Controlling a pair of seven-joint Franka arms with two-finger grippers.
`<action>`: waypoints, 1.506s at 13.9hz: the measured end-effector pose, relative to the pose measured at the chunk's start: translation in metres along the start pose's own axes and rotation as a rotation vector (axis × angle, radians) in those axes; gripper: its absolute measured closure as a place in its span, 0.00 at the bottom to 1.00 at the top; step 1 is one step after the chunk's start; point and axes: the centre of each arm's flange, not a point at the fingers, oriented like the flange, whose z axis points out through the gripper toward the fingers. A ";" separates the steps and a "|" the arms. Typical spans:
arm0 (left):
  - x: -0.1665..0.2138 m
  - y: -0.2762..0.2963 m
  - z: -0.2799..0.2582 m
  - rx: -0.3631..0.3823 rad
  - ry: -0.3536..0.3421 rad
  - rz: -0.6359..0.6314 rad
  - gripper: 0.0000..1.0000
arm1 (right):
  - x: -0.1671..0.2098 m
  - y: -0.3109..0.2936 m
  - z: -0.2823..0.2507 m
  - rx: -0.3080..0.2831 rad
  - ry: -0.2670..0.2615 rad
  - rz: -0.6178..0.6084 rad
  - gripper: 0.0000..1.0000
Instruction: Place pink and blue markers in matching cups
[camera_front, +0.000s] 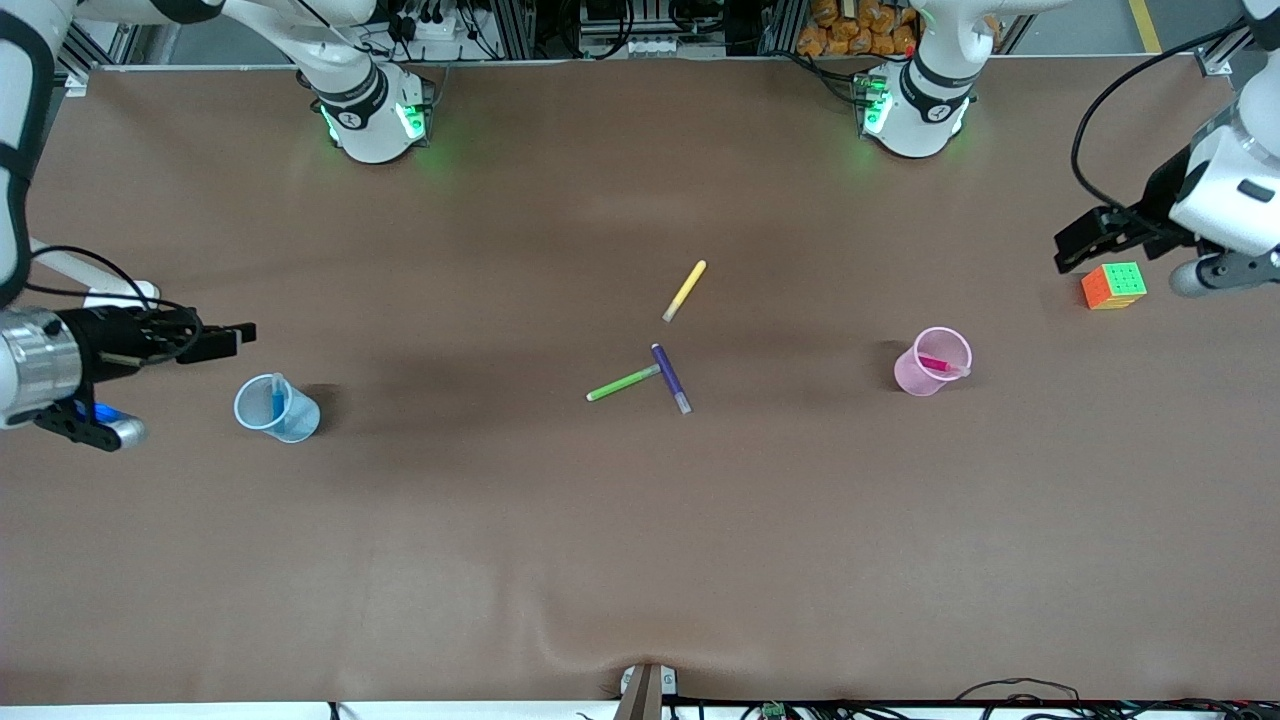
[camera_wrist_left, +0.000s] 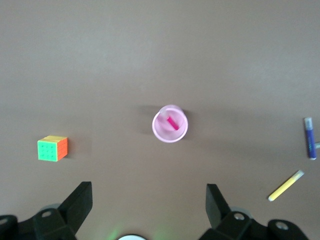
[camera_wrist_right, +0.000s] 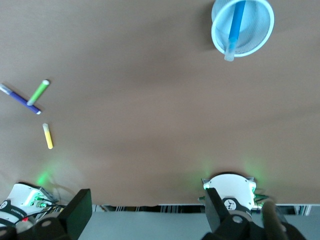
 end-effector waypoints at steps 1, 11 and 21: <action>-0.008 -0.004 -0.001 0.002 -0.001 -0.002 0.00 | -0.008 -0.009 -0.007 -0.005 0.020 -0.015 0.00; -0.048 -0.002 -0.006 0.000 0.061 0.130 0.00 | -0.072 -0.028 -0.068 -0.078 0.262 -0.025 0.00; -0.047 0.001 -0.009 -0.024 0.079 0.130 0.00 | -0.139 -0.007 -0.039 -0.071 0.446 -0.038 0.00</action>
